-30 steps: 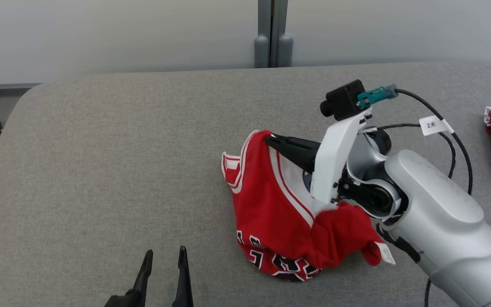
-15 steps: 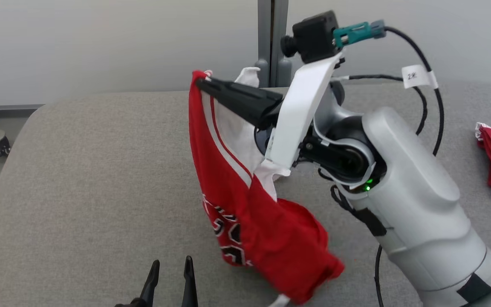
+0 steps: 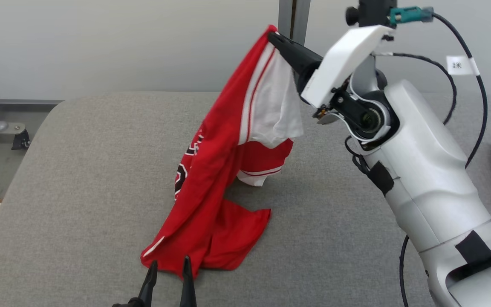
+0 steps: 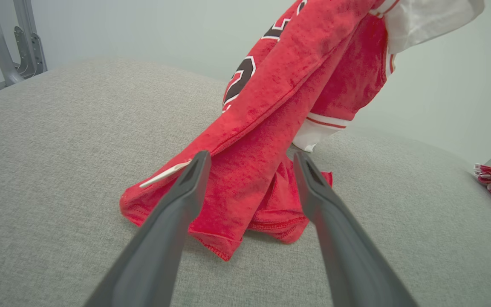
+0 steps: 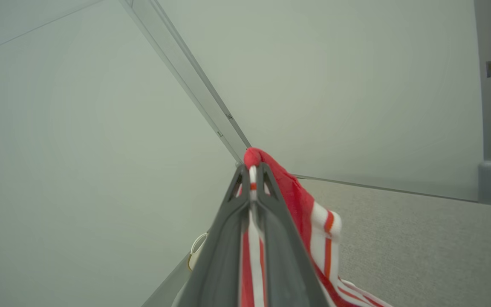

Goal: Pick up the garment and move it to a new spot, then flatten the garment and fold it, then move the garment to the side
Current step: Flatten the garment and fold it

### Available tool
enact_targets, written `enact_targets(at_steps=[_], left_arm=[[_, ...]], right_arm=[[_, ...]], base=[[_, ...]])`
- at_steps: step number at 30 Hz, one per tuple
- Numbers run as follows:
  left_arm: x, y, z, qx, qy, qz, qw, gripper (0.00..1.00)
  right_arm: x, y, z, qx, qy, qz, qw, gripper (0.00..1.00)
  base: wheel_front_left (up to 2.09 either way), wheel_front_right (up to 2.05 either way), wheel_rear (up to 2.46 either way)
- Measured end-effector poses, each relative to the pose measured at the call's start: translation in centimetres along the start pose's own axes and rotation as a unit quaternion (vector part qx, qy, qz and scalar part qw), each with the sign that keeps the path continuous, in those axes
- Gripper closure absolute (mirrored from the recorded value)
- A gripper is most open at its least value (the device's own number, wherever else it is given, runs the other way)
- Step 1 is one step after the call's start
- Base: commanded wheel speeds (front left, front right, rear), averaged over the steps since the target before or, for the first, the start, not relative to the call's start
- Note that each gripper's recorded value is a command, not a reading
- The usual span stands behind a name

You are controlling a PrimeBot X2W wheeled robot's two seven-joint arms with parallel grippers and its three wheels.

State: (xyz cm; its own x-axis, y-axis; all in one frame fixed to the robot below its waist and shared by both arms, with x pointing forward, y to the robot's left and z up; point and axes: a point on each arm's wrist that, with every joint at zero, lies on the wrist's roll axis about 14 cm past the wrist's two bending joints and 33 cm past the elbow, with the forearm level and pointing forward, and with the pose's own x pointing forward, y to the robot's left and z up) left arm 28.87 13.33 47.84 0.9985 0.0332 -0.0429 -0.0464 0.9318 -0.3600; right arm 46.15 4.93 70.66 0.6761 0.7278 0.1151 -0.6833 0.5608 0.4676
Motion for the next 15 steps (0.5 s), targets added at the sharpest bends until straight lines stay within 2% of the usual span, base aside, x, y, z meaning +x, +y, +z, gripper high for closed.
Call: enact_targets(at_steps=[4, 8, 15], left_arm=[[0.2, 0.3, 0.0, 0.003, 0.001, 0.004, 1.000, 0.00], [0.6, -0.1, -0.4, 0.011, 0.008, -0.006, 1.000, 0.00], [1.6, -1.3, -1.1, 0.021, 0.021, -0.029, 0.999, 0.00]], right_arm=[[-1.6, -6.4, -1.8, 0.047, -0.005, -0.090, 0.995, 1.00], [-4.0, -11.0, -2.1, 0.088, -0.030, -0.155, 0.983, 1.00], [-9.1, -16.9, -2.8, 0.142, -0.065, -0.240, 0.958, 1.00]], base=[[0.00, 0.00, 0.00], [0.00, 0.00, 0.00], [0.00, 0.00, 0.00]])
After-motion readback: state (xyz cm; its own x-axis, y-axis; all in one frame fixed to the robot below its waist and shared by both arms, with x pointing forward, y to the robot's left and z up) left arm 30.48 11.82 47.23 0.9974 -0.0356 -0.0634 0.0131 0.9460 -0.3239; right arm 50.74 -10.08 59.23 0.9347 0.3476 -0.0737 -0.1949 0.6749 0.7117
